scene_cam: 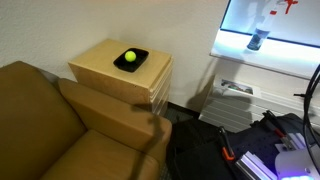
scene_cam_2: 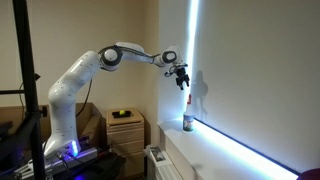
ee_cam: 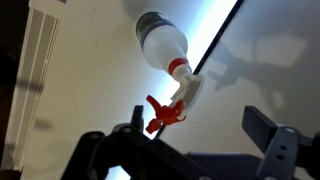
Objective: Move the spray bottle from the windowsill to the nightstand
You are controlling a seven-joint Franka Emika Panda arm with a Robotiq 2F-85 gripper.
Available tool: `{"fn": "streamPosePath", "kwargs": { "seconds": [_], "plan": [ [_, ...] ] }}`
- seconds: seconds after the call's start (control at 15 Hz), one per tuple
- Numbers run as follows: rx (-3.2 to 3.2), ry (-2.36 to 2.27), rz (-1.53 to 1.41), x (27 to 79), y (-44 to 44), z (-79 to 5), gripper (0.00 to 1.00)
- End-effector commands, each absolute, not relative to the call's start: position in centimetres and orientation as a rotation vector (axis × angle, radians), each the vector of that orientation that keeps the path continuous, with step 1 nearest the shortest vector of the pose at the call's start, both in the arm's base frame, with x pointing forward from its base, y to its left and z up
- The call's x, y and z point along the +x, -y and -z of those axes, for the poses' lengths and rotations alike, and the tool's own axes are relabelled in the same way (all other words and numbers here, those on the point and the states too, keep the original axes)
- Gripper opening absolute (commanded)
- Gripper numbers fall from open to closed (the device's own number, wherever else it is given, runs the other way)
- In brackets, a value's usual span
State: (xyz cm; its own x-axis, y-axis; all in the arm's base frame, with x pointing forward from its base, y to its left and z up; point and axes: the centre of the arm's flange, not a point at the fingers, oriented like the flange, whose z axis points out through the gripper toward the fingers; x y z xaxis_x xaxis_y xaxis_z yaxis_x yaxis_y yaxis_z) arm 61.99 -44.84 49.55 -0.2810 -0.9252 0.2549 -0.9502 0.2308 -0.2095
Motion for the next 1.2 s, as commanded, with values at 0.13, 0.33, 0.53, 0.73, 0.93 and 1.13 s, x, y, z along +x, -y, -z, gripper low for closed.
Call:
{"fn": "streamPosePath", "kwargs": {
  "seconds": [0.13, 0.33, 0.53, 0.73, 0.93, 1.13],
  "plan": [
    [1.789, 2.410, -0.516, 61.5, 45.1, -49.2, 1.00],
    [1.545, 2.637, -0.566, 66.1, 44.7, -45.7, 1.00],
    [1.333, 2.817, -0.530, 68.3, 45.7, -42.3, 1.00],
    [1.094, 2.945, -0.530, 69.1, 47.1, -40.3, 1.00],
    [0.874, 3.030, -0.646, 69.1, 47.9, -42.2, 1.00],
    [0.841, 3.029, -0.662, 66.8, 46.8, -42.3, 1.00]
  ]
}}
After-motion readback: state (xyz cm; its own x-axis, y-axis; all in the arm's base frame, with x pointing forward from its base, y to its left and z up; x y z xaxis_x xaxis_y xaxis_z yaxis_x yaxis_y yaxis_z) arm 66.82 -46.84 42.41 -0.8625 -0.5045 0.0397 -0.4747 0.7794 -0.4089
